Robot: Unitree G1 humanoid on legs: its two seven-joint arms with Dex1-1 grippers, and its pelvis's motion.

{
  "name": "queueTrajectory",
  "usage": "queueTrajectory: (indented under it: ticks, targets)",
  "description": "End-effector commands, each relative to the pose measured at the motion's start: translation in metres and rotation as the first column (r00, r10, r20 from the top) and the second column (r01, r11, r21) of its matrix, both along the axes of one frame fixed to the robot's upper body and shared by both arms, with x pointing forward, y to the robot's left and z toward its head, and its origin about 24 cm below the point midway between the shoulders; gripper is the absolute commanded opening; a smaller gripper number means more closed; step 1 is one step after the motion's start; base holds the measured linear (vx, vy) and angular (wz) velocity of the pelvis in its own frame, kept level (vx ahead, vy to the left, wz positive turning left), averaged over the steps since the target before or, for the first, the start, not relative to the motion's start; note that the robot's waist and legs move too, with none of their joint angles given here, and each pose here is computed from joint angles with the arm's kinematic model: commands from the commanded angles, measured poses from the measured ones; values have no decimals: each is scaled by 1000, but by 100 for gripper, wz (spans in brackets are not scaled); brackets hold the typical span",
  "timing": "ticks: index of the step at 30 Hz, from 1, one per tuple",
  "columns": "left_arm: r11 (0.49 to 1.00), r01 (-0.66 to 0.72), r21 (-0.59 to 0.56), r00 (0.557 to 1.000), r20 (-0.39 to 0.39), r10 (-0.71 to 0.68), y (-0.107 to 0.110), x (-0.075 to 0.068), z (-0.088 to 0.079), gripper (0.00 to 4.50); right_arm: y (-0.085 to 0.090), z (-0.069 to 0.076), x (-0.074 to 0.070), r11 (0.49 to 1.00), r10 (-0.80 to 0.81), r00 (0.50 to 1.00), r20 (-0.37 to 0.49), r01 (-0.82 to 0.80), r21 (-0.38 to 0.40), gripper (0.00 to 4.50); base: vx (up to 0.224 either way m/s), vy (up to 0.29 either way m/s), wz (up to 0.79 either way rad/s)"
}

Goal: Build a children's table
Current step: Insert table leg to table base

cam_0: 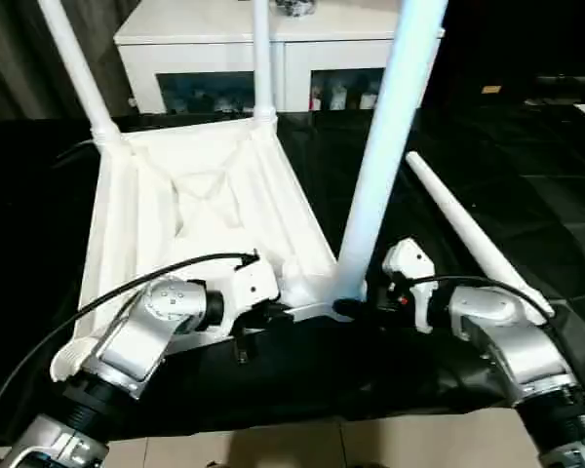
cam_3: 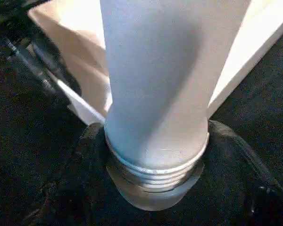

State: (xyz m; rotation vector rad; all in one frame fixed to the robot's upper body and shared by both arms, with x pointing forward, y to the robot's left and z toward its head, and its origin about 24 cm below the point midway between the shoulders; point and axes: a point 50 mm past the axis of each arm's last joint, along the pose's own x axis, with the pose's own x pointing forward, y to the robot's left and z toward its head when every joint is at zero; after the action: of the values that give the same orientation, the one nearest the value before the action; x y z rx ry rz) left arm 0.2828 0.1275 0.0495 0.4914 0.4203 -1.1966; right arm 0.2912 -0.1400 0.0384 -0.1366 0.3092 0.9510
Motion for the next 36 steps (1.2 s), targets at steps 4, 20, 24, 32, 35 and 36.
queueTrajectory:
  ticks: [4,20,24,32,35,36]
  targets:
    - [999,-35,-13,999,41,36,-27,7,-3,0,5,-3,25,926,-377,925,41,376,16,266,0,0,0]
    - [928,-368,-54,910,186,372,-62,42,-5,0,80,12,44,875,-470,880,70,454,166,344,0,0,0]
    - [948,-317,-26,927,205,315,-47,34,-7,0,54,12,37,867,-493,862,115,476,147,383,0,0,0]
    - [974,-225,11,961,168,220,-24,20,-8,0,24,18,14,931,-361,920,155,344,126,410,0,0,0]
    - [996,-88,-5,986,139,88,-22,9,-5,0,13,20,1,977,-209,962,173,199,74,410,0,0,0]
    - [999,-41,0,993,110,40,-19,4,-4,0,7,20,-4,989,-145,976,160,139,52,410,0,0,0]
